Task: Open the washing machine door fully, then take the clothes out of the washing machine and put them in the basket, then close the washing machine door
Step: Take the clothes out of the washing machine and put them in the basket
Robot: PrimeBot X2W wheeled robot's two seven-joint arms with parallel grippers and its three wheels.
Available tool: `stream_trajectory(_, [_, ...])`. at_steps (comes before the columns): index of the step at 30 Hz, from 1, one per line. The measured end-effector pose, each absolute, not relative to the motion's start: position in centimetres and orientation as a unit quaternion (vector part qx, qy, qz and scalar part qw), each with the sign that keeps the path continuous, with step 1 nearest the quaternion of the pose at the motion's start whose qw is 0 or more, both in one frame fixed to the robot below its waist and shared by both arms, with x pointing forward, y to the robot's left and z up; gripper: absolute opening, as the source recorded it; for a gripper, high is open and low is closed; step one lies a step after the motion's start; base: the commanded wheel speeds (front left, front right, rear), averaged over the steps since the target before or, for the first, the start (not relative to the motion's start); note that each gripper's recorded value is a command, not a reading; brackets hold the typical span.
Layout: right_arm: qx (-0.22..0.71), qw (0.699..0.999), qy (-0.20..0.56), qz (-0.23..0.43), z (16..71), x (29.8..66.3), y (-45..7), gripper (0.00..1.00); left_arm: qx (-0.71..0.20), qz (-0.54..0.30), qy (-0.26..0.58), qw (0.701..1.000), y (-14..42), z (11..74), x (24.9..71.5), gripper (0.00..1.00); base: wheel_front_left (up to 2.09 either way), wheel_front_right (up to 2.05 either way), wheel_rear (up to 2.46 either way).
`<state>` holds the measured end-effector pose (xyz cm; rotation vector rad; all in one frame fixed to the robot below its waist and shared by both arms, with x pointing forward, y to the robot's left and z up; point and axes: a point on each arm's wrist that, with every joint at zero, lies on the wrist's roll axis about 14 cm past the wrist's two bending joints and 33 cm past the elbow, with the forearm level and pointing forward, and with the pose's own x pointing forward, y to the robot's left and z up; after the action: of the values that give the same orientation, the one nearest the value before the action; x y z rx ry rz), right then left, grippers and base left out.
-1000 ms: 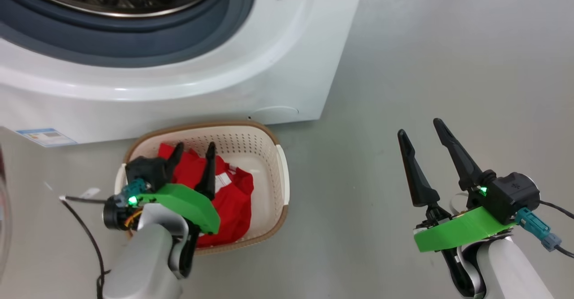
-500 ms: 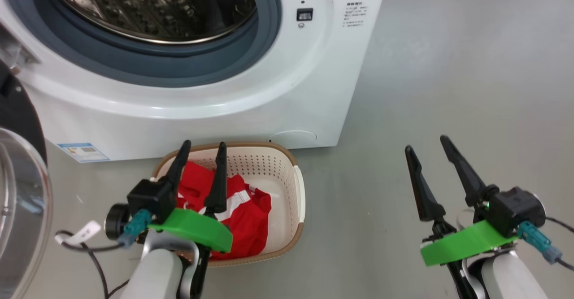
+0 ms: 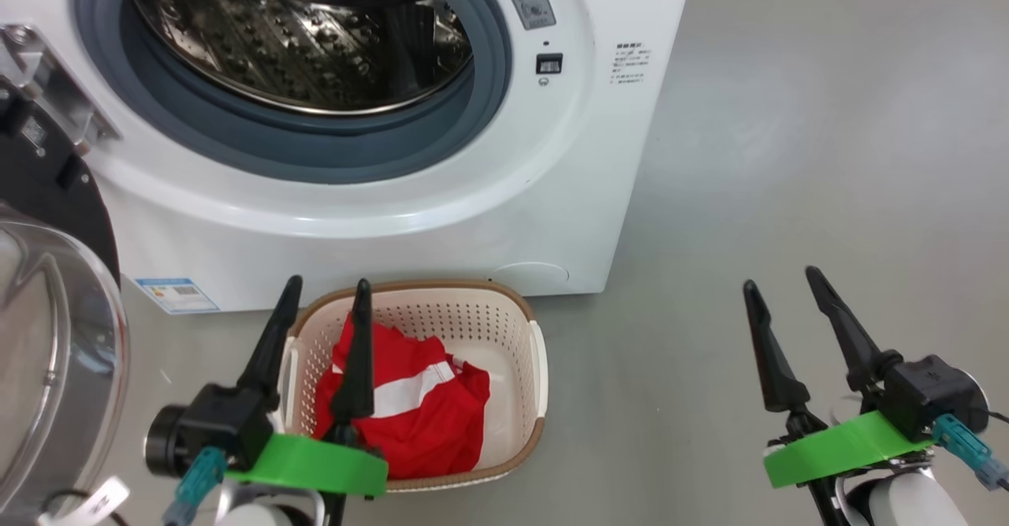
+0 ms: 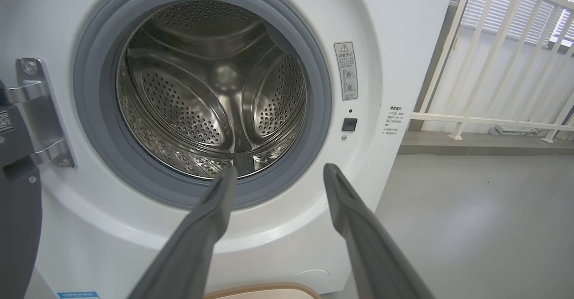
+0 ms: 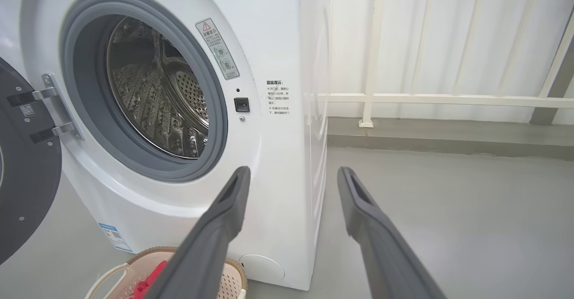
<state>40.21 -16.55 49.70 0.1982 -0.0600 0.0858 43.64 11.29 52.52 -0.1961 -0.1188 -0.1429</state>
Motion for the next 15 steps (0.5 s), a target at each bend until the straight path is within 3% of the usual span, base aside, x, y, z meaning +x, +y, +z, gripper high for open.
stream_trajectory(15, [0.095, 0.994, -0.046, 0.023, 50.8, 37.3, -17.9, 1.00, -0.065, -0.030, -0.066, 0.995, 14.9, 52.6, 38.8, 1.00, 0.00, 0.00, 0.00])
